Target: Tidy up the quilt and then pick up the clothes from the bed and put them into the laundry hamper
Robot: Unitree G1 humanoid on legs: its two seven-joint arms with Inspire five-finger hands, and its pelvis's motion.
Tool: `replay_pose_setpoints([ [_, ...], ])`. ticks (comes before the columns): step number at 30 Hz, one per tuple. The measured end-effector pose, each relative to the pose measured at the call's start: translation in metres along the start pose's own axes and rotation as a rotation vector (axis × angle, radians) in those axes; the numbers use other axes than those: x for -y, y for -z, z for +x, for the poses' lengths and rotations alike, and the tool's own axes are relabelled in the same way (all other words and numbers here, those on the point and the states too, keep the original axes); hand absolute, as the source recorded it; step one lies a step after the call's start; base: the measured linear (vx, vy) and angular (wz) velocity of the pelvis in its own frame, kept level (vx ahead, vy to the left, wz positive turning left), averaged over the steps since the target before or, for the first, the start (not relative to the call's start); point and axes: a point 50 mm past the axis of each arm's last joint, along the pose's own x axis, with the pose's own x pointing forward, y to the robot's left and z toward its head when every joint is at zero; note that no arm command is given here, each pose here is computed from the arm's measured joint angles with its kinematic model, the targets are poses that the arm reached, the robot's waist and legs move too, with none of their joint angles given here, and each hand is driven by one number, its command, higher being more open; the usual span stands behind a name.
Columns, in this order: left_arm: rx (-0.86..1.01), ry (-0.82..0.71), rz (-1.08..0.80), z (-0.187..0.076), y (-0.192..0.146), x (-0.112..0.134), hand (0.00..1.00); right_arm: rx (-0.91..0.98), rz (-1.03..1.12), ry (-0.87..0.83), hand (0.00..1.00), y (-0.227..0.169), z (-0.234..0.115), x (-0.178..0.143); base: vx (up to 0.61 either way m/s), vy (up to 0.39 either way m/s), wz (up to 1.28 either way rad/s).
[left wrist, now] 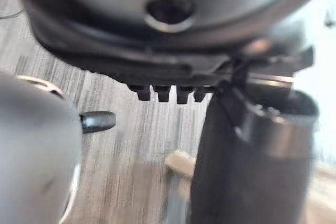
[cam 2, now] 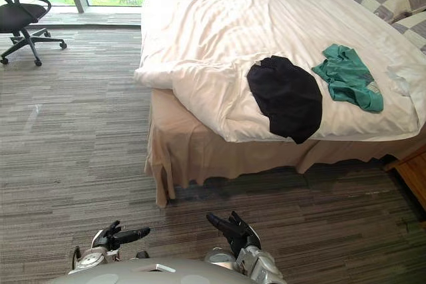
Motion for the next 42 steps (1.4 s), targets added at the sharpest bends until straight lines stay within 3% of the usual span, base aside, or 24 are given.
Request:
replay_pose_setpoints([
  [8, 0.051, -0.382, -0.647, -0.005, -0.003, -0.071, 1.00, -0.062, 0.012, 0.073, 1.00, 0.015, -0.015, 0.027, 0.09, 0.007, 0.02],
  [14, 0.329, -0.588, -1.003, -0.017, -0.063, -0.144, 1.00, -0.055, -0.013, 0.093, 1.00, 0.007, -0.019, 0.039, 0.06, -0.016, 0.14],
  [19, 0.637, -0.689, -1.008, -0.049, -0.148, -0.200, 1.00, -0.055, -0.007, 0.109, 1.00, 0.007, -0.023, 0.045, 0.00, -0.012, 0.06],
  [21, 0.860, -0.727, -0.876, -0.082, -0.202, -0.226, 1.00, -0.070, -0.009, 0.107, 1.00, 0.012, -0.024, 0.045, -0.01, 0.013, 0.03],
  [25, 1.220, -0.783, -0.592, -0.150, -0.281, -0.241, 1.00, -0.076, 0.027, 0.118, 1.00, 0.023, -0.029, 0.045, 0.00, 0.012, -0.08],
  [28, 1.502, -0.785, -0.309, -0.207, -0.333, -0.228, 1.00, -0.058, 0.114, 0.138, 1.00, 0.036, -0.034, 0.042, 0.04, 0.020, -0.16],
  [31, 1.733, -0.686, 0.027, -0.246, -0.385, -0.173, 1.00, -0.050, 0.155, 0.164, 1.00, 0.044, -0.040, 0.046, 0.02, 0.011, -0.25],
  [37, 1.879, -0.445, 0.384, -0.260, -0.421, -0.076, 1.00, -0.017, 0.155, 0.162, 1.00, 0.039, -0.040, 0.049, -0.04, 0.003, -0.30],
  [42, 1.843, -0.373, 0.550, -0.246, -0.430, -0.008, 1.00, 0.008, 0.156, 0.159, 1.00, 0.033, -0.041, 0.051, -0.05, -0.008, -0.44],
])
